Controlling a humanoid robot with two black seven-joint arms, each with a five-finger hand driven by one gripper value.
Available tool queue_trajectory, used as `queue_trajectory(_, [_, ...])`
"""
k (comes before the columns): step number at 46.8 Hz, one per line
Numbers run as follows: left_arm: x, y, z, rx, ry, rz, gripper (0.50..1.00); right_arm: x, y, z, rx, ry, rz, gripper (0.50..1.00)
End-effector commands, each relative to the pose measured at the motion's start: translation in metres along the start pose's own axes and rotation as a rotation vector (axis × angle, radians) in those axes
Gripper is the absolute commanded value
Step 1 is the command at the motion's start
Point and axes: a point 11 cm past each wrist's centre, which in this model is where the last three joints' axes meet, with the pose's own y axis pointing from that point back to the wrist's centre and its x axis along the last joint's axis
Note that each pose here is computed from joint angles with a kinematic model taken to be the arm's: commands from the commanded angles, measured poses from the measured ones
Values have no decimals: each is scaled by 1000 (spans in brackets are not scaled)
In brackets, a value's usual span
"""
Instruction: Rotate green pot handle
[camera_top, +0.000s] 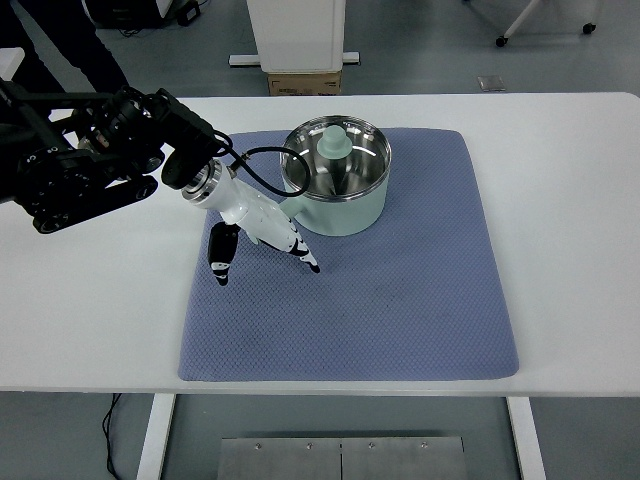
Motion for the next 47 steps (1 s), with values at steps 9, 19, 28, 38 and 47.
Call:
queue_trajectory(9, [-3,4,-5,17,4,-3,1000,0,0,0,0,0,0,1000])
queue_trajectory(19, [-7,13,-12,38,16,3,1000,0,0,0,0,0,0,1000])
queue_trajectory(28, [-12,26,-22,69,36,14,1000,0,0,0,0,0,0,1000])
queue_trajectory(38, [-19,35,-35,106,64,19,1000,0,0,0,0,0,0,1000])
queue_trajectory(47, [-30,35,-49,138,104,22,1000,0,0,0,0,0,0,1000])
